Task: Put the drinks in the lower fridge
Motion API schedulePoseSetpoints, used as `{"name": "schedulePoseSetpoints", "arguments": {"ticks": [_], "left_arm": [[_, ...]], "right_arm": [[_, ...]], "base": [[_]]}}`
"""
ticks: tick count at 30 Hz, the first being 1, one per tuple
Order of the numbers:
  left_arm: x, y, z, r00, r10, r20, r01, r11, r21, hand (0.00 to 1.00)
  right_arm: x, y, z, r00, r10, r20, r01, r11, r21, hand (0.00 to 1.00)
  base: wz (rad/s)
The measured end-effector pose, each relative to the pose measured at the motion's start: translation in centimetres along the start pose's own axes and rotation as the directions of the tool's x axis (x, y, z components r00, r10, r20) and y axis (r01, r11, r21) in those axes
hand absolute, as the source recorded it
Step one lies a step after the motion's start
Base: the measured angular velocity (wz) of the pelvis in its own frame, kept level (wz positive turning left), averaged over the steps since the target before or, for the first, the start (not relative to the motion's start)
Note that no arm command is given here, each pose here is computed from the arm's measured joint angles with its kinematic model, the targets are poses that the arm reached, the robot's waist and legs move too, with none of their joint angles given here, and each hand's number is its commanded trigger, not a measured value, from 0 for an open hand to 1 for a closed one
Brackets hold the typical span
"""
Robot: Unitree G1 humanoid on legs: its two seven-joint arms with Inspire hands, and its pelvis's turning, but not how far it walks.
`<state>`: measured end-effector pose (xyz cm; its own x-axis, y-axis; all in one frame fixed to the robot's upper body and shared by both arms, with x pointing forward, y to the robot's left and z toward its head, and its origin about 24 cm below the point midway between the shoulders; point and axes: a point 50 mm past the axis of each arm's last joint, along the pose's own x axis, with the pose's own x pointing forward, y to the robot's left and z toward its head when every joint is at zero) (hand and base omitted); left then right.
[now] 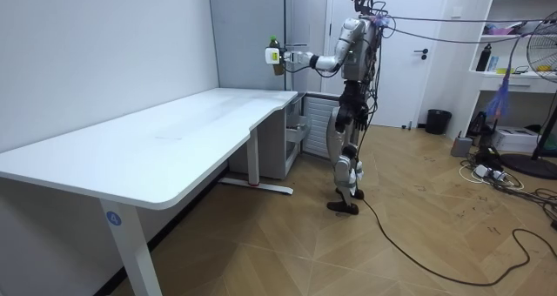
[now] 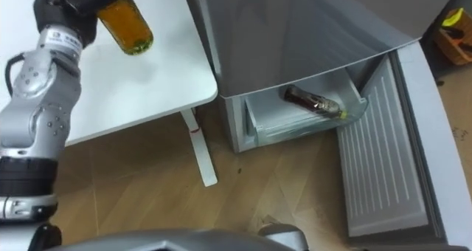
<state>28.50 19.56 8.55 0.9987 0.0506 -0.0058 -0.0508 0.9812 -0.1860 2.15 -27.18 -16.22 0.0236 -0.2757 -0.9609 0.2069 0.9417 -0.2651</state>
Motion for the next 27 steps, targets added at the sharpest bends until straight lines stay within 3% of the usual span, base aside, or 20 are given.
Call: {"name": "schedulePoseSetpoints", "arguments": {"ticks": [13,19,27], "left_arm": [[-2.5,0.0,0.0,1.0,-0.02,0.02,0.02,1.0,0.016,1.0],[-4.8,0.9,-2.8,0.996,-0.005,-0.094,-0.005,0.994,-0.106,1.0],[-5.3,0.2,-3.6,0.992,-0.039,-0.118,0.023,0.99,-0.137,1.0]], "right_arm": [[0.0,0.9,0.3,0.999,0.048,0.022,-0.049,0.997,0.051,0.0],[0.0,2.0,0.9,0.997,0.056,0.059,-0.06,0.996,0.068,0.0],[-0.1,2.3,1.8,0.995,0.06,0.083,-0.062,0.998,0.031,0.0]], "base": [[0.14],[0.16],[0.14]]}}
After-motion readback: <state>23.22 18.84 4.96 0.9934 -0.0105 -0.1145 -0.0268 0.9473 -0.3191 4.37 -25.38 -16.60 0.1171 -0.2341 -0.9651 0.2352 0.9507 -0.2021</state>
